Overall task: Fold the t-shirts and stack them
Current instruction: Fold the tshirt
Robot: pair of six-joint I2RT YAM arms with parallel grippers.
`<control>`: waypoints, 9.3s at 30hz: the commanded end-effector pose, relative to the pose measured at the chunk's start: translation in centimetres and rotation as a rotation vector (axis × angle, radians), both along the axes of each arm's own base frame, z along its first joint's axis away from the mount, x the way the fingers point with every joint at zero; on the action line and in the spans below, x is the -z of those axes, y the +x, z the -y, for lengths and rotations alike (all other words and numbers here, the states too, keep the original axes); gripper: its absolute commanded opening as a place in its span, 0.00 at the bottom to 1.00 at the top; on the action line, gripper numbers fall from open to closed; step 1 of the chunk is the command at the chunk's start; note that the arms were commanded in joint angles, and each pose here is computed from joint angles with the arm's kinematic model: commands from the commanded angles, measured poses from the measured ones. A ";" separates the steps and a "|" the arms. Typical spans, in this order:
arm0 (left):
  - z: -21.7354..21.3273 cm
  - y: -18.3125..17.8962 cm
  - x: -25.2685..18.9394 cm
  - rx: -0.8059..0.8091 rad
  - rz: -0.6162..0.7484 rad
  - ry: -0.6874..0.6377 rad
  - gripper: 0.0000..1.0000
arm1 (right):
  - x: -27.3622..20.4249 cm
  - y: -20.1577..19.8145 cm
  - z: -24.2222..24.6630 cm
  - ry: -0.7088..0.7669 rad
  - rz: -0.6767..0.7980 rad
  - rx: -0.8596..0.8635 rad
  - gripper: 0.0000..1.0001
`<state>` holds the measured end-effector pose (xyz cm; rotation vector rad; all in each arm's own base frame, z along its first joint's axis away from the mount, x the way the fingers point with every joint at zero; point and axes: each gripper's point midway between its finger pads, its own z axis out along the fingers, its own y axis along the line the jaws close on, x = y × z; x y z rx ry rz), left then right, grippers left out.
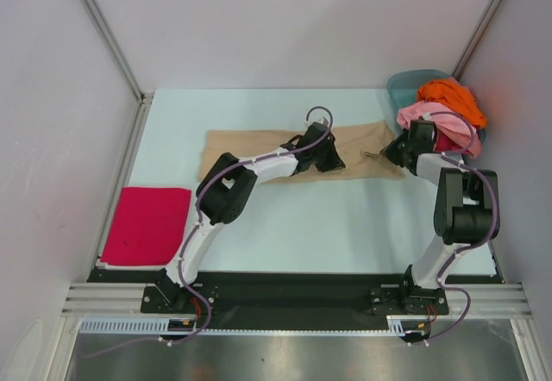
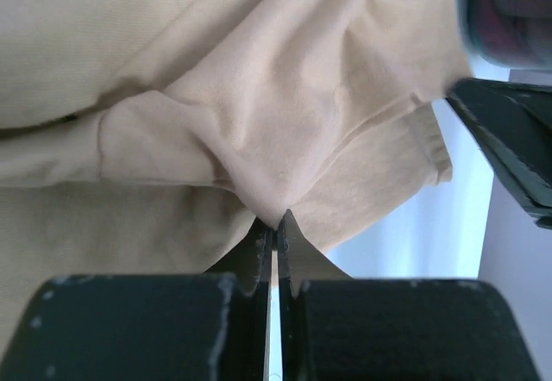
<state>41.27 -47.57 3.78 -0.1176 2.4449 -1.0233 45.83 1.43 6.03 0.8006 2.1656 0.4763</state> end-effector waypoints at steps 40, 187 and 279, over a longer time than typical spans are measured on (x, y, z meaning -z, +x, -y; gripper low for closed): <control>-7.0 -0.3 -7.1 0.030 0.114 -0.047 0.43 | -5.3 -3.2 1.1 -0.283 0.015 -0.021 0.56; -29.0 7.1 2.9 0.421 0.059 0.629 1.00 | 5.8 13.8 -15.4 -0.314 -0.221 0.073 1.00; -19.3 -22.8 -13.2 0.032 0.187 0.074 0.98 | -15.3 8.0 -25.3 -0.395 0.160 -0.670 1.00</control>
